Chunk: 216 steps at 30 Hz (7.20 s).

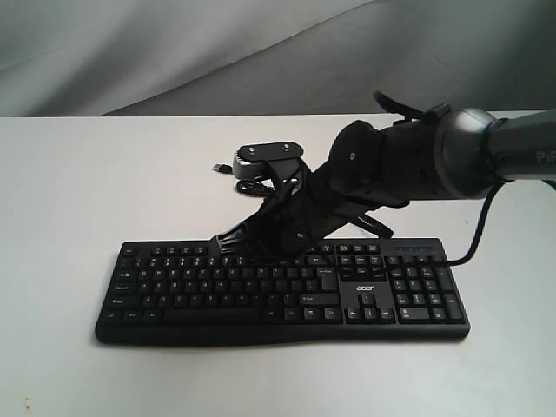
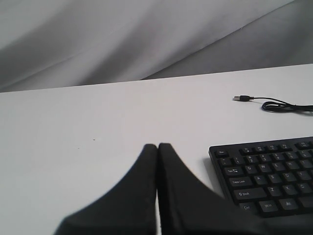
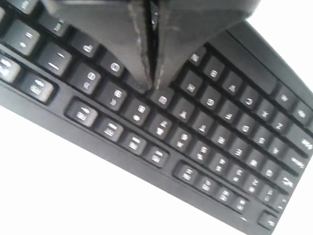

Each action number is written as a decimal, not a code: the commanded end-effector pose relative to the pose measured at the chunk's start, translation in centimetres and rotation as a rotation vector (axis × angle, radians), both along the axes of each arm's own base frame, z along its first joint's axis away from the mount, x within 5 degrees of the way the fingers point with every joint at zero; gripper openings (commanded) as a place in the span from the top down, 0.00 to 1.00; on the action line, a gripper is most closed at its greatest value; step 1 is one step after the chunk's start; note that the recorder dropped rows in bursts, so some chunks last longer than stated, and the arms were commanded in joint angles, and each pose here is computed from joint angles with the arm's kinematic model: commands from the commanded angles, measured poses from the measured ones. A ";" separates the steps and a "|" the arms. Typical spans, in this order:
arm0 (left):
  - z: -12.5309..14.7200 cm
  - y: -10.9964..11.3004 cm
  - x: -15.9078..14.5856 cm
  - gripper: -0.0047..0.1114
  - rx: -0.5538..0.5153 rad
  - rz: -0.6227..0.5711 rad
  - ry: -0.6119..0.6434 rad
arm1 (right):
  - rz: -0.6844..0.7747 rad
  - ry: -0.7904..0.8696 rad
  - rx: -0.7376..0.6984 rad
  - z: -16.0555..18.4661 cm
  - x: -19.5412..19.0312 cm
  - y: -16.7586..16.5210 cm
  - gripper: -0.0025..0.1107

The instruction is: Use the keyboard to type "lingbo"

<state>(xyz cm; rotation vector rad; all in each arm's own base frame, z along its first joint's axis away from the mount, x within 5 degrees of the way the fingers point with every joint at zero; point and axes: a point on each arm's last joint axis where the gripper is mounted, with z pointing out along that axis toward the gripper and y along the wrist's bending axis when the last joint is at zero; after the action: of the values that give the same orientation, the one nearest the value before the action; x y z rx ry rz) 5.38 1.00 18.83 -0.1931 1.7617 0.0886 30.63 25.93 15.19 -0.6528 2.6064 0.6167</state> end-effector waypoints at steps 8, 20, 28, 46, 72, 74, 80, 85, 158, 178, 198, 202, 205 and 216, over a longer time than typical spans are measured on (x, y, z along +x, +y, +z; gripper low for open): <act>-0.1 0.0 0.0 0.96 -0.011 0.002 -0.005 | 0.021 0.002 -0.010 -1.3 0.0 1.0 0.98; -0.1 0.0 0.0 0.96 -0.011 0.002 -0.005 | 0.023 -0.020 0.012 -1.3 0.1 1.2 0.98; -0.1 0.0 0.0 0.96 -0.011 0.002 -0.005 | 0.021 -0.005 -0.001 -2.5 0.2 1.2 0.98; -0.1 0.0 0.0 0.96 -0.011 0.002 -0.005 | 0.011 -0.046 0.000 -2.4 0.6 1.2 0.98; -0.1 0.0 0.0 0.96 -0.011 0.002 -0.005 | 0.039 -0.028 0.028 -0.4 -0.1 1.3 0.98; -0.1 0.0 0.0 0.96 -0.011 0.002 -0.005 | 0.055 -0.021 0.030 -0.2 -0.5 1.5 0.98; -0.1 0.0 0.0 0.96 -0.011 0.002 -0.005 | 0.128 -0.006 0.026 -0.3 -2.4 3.3 0.98; -0.1 0.0 0.0 0.96 -0.011 0.002 -0.005 | 0.141 0.006 0.027 -0.3 -3.0 3.8 0.98; -0.1 0.0 0.0 0.96 -0.011 0.002 -0.005 | 0.143 -0.042 0.041 -0.8 -1.5 5.0 0.98; -0.1 0.0 0.0 0.96 -0.011 0.002 -0.005 | 0.138 -0.028 0.051 -2.4 -0.5 6.0 0.98; -0.1 0.0 0.0 0.96 -0.011 0.002 -0.005 | 0.133 -0.013 0.047 -3.1 -0.5 6.1 0.98; -0.1 0.0 0.0 0.96 -0.011 0.002 -0.005 | 0.135 -0.014 0.045 -3.1 -0.5 6.1 0.98; -0.1 0.0 0.0 0.96 -0.011 0.002 -0.005 | 0.139 -0.017 0.042 -3.1 -0.5 6.1 0.98; -0.1 0.0 0.0 0.96 -0.011 0.002 -0.005 | 0.131 -0.002 0.024 -3.6 -0.5 6.0 0.98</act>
<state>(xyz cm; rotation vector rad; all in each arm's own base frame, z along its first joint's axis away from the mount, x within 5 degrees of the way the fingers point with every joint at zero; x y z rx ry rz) 5.38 1.00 18.83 -0.1931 1.7617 0.0886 30.17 31.93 11.74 -0.8132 2.5634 0.6946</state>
